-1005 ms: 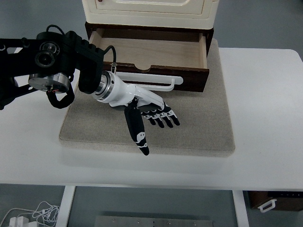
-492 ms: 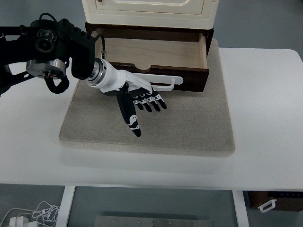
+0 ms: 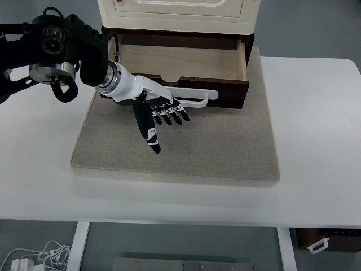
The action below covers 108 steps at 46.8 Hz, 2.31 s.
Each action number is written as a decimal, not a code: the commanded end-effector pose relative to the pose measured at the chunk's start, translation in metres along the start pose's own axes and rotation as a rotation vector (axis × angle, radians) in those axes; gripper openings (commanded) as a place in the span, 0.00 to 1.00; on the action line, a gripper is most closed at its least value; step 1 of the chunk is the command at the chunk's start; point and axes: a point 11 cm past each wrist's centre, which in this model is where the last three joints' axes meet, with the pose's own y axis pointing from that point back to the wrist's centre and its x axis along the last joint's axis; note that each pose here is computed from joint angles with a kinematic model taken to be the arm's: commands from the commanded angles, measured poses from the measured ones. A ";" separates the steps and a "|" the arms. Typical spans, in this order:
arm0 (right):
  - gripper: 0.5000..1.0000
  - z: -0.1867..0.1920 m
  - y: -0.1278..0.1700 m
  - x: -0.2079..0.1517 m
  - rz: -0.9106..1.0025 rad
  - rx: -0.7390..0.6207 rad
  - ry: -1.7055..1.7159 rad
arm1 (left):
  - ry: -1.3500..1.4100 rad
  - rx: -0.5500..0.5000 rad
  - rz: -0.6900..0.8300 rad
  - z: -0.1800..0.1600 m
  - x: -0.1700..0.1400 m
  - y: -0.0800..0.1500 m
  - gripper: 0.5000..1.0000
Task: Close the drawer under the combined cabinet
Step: 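Push the drawer front with the left hand toward the cabinet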
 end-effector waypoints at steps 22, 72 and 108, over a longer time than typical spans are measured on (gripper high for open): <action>0.90 0.000 0.000 0.000 0.000 0.000 0.000 | -0.018 0.040 0.088 0.001 0.025 -0.008 0.95; 0.90 0.000 0.000 0.000 0.000 0.000 0.000 | 0.076 0.040 0.199 0.008 0.063 -0.020 0.95; 0.90 0.000 0.000 0.000 0.000 0.000 0.000 | 0.142 0.057 0.245 -0.008 0.081 -0.015 0.95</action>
